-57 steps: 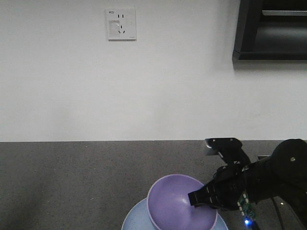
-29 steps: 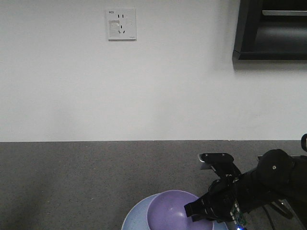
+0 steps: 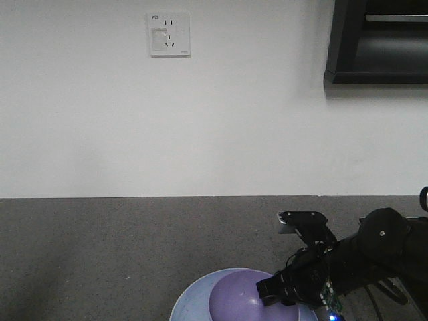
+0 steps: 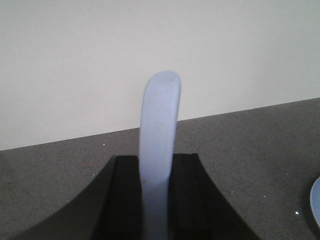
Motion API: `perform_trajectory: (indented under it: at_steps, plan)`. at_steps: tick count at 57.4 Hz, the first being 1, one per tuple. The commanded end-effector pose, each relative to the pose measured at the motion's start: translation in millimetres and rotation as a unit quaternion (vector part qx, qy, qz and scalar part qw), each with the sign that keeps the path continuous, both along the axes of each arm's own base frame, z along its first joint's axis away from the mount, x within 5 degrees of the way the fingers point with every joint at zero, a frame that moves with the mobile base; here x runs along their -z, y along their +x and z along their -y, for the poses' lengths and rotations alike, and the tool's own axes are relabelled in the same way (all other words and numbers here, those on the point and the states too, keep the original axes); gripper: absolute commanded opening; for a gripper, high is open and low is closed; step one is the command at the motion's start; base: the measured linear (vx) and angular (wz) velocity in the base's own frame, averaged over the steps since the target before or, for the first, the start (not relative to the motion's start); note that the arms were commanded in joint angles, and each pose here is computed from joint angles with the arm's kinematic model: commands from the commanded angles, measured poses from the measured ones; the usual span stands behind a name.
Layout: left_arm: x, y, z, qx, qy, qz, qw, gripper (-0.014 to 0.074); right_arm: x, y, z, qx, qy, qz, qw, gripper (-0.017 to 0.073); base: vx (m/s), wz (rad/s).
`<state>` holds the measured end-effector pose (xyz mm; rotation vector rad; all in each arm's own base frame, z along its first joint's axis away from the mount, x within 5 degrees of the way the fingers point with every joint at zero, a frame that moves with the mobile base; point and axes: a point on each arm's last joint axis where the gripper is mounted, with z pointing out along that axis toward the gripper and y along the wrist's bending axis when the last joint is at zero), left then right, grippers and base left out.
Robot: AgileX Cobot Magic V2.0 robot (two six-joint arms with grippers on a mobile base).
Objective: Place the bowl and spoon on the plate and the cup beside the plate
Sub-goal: 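Lower the held bowl onto the blue plate and open the right gripper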
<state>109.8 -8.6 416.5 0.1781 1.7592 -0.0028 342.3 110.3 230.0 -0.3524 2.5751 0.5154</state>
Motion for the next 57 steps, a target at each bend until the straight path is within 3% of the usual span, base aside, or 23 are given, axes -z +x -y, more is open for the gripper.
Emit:
perform_trajectory:
  at_steps: [1,16,36,45,52,57]
  plan:
    - [-15,-1,-0.1,-0.003,-0.011,0.051,0.999,-0.0006,-26,3,1,0.027,0.026,0.042,0.998,0.0444,0.0,0.0]
    - [-16,0,-0.3,-0.004,-0.011,0.056,0.998,-0.0006,-44,-3,2,0.024,0.031,0.063,0.997,0.0499,0.0,0.0]
    - [-16,0,-0.3,-0.004,-0.012,0.058,0.998,-0.0006,-130,-50,15,0.015,0.047,0.208,0.977,0.0498,0.0,0.0]
    - [-19,1,0.2,-0.003,-0.028,0.074,0.997,-0.0006,-183,-101,26,0.019,0.077,0.287,0.955,0.0498,0.0,0.0]
    - [-21,4,3.1,0.009,-0.071,0.078,0.994,-0.0006,-220,-157,41,0.026,0.089,0.366,0.926,0.0498,0.0,0.0]
    - [-19,7,8.3,0.035,-0.088,0.066,0.993,-0.0006,-222,-193,54,0.046,0.087,0.413,0.905,0.0498,0.0,0.0]
